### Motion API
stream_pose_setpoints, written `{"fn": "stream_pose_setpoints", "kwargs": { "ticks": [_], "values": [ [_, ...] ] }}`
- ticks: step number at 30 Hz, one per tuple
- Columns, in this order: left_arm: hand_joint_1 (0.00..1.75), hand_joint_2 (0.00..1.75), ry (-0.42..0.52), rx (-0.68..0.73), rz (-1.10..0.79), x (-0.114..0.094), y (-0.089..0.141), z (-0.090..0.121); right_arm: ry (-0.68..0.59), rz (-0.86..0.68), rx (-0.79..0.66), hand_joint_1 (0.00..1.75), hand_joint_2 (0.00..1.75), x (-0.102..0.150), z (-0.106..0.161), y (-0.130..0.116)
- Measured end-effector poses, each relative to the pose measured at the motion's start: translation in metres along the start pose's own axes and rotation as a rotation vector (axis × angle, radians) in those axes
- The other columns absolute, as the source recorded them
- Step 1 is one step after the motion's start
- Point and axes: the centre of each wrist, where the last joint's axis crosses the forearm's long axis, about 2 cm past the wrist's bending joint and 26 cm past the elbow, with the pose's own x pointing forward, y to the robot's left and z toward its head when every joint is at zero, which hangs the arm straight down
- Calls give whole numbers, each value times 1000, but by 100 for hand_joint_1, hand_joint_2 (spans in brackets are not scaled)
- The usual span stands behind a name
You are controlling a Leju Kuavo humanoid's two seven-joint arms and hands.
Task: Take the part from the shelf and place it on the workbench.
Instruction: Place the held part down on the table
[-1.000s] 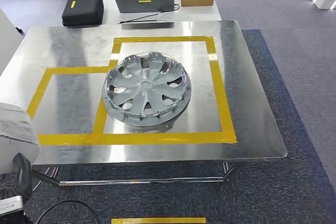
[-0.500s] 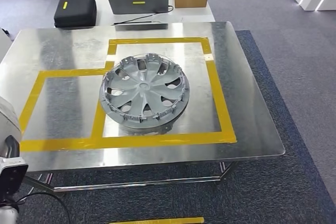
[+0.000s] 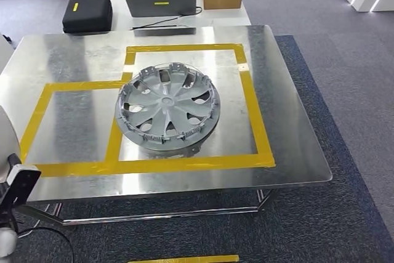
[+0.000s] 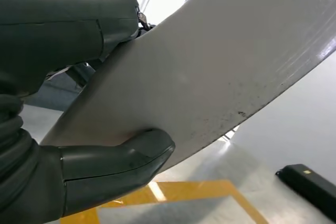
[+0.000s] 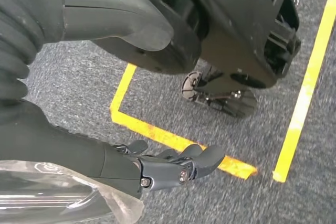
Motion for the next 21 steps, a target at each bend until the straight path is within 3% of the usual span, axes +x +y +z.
{"fn": "stream_pose_setpoints", "kwargs": {
  "ticks": [5, 10, 17, 21],
  "values": [
    [175, 175, 19, -92, -229, -23, -14, -35, -4, 34, 23, 0, 175, 8, -2, -3],
    [175, 175, 29, -175, -379, -26, -34, -66, -11, 58, 39, 0, 175, 15, -4, -4],
    [175, 175, -31, -247, -463, -16, -60, -85, 2, 78, 48, 0, 175, 16, -4, -4],
    [175, 175, -130, -287, -528, 6, -80, -91, 7, 98, 59, 0, 175, 17, -4, -5]
  ]
}}
